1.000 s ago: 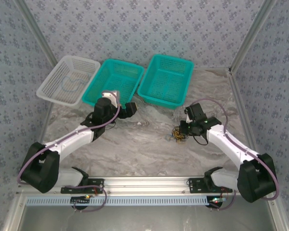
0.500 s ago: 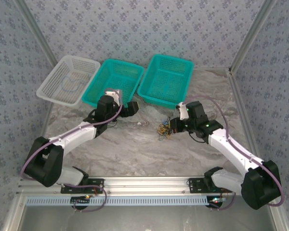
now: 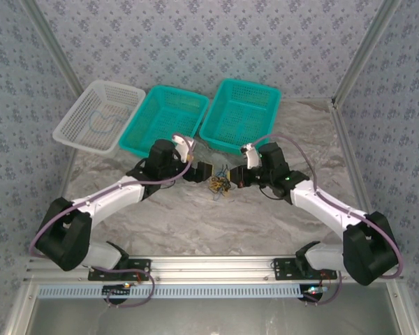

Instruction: Untangle the cables

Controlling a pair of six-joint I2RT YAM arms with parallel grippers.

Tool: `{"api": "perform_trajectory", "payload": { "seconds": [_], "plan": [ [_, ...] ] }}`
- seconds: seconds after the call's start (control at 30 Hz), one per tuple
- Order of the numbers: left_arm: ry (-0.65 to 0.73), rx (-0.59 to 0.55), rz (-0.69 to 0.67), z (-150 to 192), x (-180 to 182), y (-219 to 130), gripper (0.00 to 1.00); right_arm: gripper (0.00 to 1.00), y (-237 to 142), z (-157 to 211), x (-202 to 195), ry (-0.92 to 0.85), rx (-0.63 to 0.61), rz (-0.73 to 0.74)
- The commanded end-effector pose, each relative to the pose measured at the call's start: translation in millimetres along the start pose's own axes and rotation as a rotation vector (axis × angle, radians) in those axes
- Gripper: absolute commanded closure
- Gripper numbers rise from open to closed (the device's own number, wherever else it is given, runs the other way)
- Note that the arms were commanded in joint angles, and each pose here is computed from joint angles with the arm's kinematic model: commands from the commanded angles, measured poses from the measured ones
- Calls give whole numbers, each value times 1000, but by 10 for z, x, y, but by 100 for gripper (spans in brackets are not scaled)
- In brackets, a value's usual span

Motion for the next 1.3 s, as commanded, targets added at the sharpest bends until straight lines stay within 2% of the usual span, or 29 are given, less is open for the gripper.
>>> {"api": "perform_trajectory", "payload": {
  "seconds": [0.0,0.17,0.27,0.33,0.43,0.77,1.0,1.17,1.27],
  "plan": [
    [114,-72,143,-91,-195,-61,1,100,-18,-188,263,7,-53,-120],
    [154,-56,228,-47,-318,57,1,100,4,-224,339,10,-46,-162],
    [191,-47,182,-2,-331,163,0,100,20,-231,362,12,-34,-179],
    [276,-42,174,46,-421,242,1,100,32,-250,369,22,-36,-187],
    [359,-99,195,39,-540,313,0,100,63,-278,378,52,-35,-201],
    [437,-177,170,52,-550,676,2,100,150,-335,336,178,-46,-200],
    [436,-183,172,52,-553,704,14,100,123,-339,335,178,-35,-161],
    [399,-207,157,46,-531,717,37,100,121,-346,326,193,-47,-155],
    [374,-182,155,126,-510,764,45,100,93,-370,341,201,-65,-166]
  ]
}}
Point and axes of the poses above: each hand's point on the last joint's axis, 136 mm out from that joint toward the fingers, its own y axis out along the fingers, its own x axis along the line the jaws close on, z = x × y, the point moved 7 cm from there along -y, back along the fingers, and after that the axes turned 15 degrees about y, right-handed, at the moved point
